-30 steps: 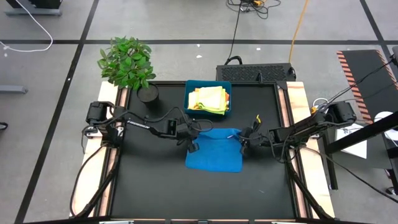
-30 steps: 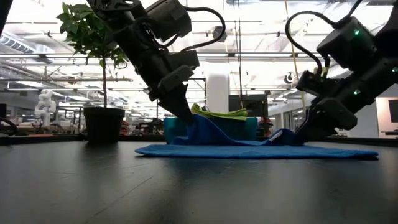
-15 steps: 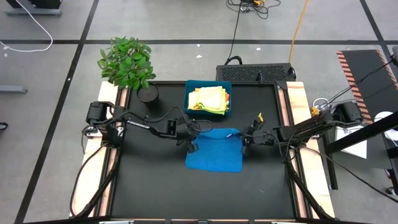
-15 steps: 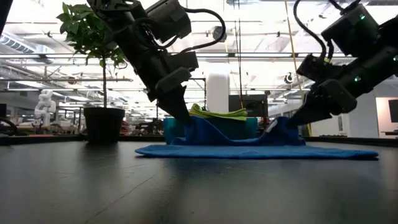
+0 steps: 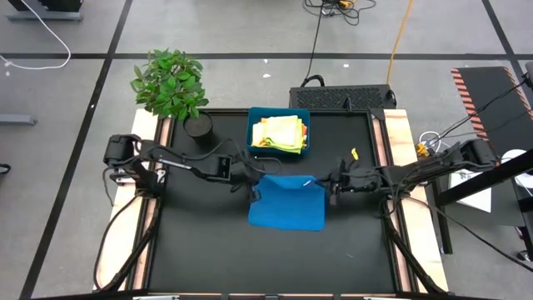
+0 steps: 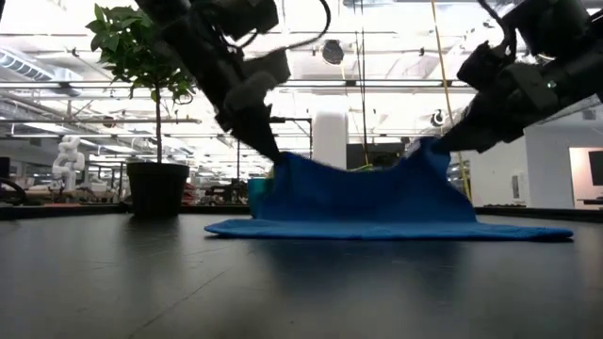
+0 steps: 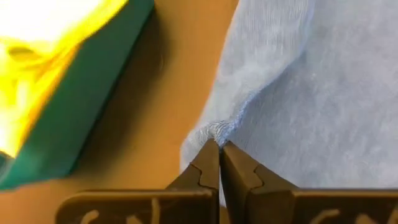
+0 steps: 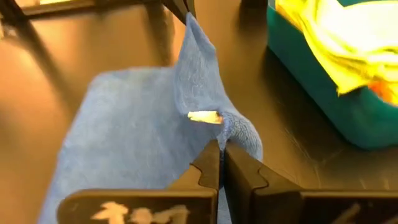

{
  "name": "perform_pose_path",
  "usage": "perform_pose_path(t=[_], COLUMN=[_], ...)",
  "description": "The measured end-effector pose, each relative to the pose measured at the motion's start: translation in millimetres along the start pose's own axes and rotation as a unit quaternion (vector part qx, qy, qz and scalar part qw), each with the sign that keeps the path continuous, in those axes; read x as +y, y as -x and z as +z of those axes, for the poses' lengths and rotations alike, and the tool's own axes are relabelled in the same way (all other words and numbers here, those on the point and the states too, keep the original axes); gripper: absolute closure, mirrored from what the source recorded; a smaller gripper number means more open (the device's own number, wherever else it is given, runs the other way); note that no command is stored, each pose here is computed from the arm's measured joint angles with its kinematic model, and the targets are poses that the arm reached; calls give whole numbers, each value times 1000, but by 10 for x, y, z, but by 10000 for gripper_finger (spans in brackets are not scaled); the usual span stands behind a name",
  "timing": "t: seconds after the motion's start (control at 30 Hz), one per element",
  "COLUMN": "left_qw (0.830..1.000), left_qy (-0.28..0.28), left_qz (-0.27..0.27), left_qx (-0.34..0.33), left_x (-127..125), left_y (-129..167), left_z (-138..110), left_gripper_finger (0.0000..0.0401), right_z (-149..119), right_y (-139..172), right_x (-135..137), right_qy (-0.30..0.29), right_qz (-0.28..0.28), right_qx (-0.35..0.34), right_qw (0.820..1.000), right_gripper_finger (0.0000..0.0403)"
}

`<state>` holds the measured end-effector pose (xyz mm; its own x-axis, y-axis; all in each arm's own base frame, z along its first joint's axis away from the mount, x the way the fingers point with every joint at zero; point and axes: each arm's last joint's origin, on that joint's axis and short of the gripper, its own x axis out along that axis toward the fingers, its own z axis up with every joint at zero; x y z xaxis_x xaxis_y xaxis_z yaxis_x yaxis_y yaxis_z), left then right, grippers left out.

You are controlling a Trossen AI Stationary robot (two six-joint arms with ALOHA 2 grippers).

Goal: Fold microfiber towels
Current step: Fold the blue microfiber towel

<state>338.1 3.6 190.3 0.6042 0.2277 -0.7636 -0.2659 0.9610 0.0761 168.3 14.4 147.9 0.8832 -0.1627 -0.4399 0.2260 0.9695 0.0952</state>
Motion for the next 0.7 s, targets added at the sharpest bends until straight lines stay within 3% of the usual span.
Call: perform_pose_path(t=[0.27, 0.47, 0.7], left_qw=[999, 998, 996], left_qy=[-27, -51, -74], left_qz=[-2, 41, 42], left_qx=[-17, 24, 37], left_x=[-2, 54, 60], left_y=[217, 225, 226], left_z=[50, -33, -58], left_gripper_finger=[397, 395, 394], right_z=[149, 263, 288], right_y=[142, 226, 307], right_x=[12, 29, 26], right_qy=[-8, 9, -2], right_qz=[24, 8, 7], right_qx=[-34, 41, 131], right_qw=[999, 999, 991], right_gripper_finger=[402, 402, 402])
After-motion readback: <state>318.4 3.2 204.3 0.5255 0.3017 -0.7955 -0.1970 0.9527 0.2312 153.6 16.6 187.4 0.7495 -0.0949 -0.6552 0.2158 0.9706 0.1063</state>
